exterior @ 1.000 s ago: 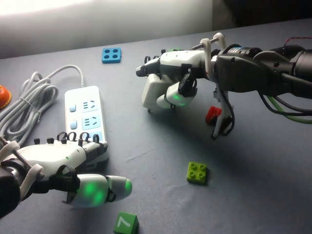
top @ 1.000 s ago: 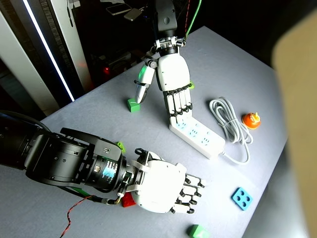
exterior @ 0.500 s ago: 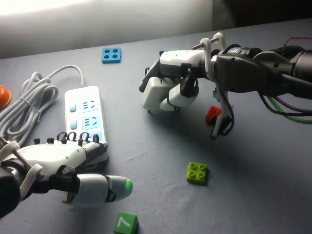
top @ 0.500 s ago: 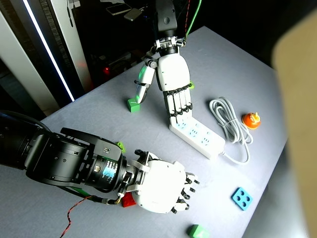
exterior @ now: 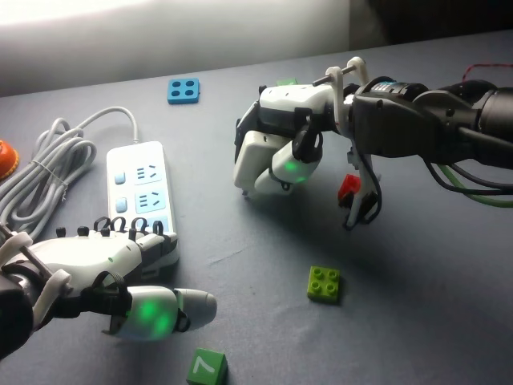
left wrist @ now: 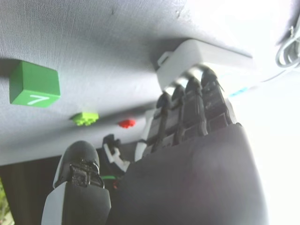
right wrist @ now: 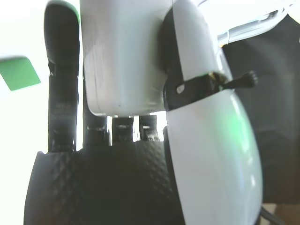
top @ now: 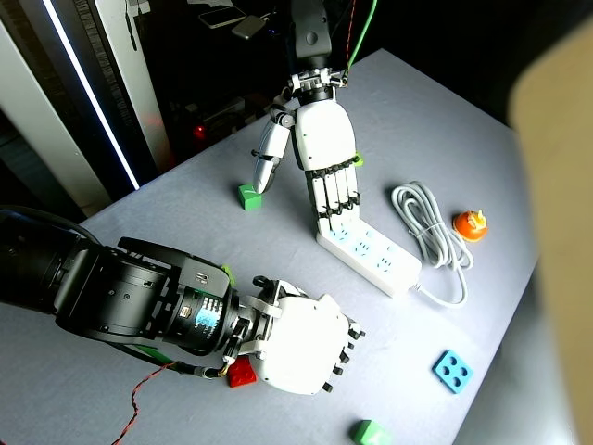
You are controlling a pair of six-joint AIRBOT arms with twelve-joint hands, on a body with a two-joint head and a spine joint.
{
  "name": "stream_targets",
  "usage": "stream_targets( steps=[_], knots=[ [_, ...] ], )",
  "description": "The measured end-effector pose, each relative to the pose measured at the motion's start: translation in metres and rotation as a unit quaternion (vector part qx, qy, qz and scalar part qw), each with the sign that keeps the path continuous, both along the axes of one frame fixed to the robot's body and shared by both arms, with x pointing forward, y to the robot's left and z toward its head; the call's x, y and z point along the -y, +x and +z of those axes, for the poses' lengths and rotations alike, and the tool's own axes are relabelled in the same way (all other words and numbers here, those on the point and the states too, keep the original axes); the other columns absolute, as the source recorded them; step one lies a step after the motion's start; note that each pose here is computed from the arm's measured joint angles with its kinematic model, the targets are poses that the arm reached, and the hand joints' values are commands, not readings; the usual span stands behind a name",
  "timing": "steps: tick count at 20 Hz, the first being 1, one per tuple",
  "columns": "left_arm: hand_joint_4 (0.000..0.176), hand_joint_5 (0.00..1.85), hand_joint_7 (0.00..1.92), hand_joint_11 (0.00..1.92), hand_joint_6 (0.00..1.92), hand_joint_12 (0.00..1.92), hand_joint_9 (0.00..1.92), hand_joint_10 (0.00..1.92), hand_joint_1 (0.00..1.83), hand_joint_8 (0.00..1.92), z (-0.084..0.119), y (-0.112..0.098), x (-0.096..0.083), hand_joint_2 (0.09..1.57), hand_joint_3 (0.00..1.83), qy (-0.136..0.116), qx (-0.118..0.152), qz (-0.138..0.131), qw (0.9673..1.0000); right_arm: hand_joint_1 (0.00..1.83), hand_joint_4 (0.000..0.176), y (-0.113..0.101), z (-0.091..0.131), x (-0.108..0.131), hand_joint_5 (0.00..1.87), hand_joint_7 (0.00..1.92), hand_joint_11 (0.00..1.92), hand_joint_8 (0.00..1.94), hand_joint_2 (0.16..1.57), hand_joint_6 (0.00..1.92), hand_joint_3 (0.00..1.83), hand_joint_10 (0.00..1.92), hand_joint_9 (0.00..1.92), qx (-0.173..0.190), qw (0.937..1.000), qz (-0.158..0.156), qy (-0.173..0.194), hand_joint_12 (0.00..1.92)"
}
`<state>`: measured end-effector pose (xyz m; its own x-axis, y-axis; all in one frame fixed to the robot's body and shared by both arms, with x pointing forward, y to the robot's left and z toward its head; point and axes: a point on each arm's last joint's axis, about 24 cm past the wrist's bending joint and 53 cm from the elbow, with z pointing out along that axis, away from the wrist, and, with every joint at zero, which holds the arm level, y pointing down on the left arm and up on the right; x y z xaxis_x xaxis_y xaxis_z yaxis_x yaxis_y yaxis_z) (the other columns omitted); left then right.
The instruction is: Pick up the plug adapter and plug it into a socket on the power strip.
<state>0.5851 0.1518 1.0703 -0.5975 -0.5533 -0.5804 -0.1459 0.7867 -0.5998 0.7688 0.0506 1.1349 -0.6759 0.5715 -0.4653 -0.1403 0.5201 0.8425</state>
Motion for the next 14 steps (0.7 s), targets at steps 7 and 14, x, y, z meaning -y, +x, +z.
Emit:
stream_targets(
  steps=[7, 14],
  knots=[
    [0.000, 0.06, 0.08, 0.02, 0.01, 0.01, 0.06, 0.01, 0.00, 0.01, 0.000, 0.000, 0.000, 1.17, 0.00, 0.000, 0.000, 0.000, 1.0000, 1.38, 0.000, -0.009, 0.018, -0.002, 0.85, 1.00, 0.85, 0.99, 1.13, 0.95, 0.00, 1.33, 0.90, 0.050, 0.9983, 0.021, -0.019, 1.43],
    [0.000, 0.05, 0.08, 0.02, 0.00, 0.01, 0.05, 0.01, 0.00, 0.01, -0.001, 0.000, 0.000, 1.17, 0.00, 0.001, 0.000, -0.001, 1.0000, 1.38, 0.000, -0.006, 0.051, -0.008, 0.89, 1.00, 0.84, 0.99, 1.12, 0.92, 0.00, 1.33, 0.89, 0.106, 0.9917, 0.043, -0.059, 1.43]
  ],
)
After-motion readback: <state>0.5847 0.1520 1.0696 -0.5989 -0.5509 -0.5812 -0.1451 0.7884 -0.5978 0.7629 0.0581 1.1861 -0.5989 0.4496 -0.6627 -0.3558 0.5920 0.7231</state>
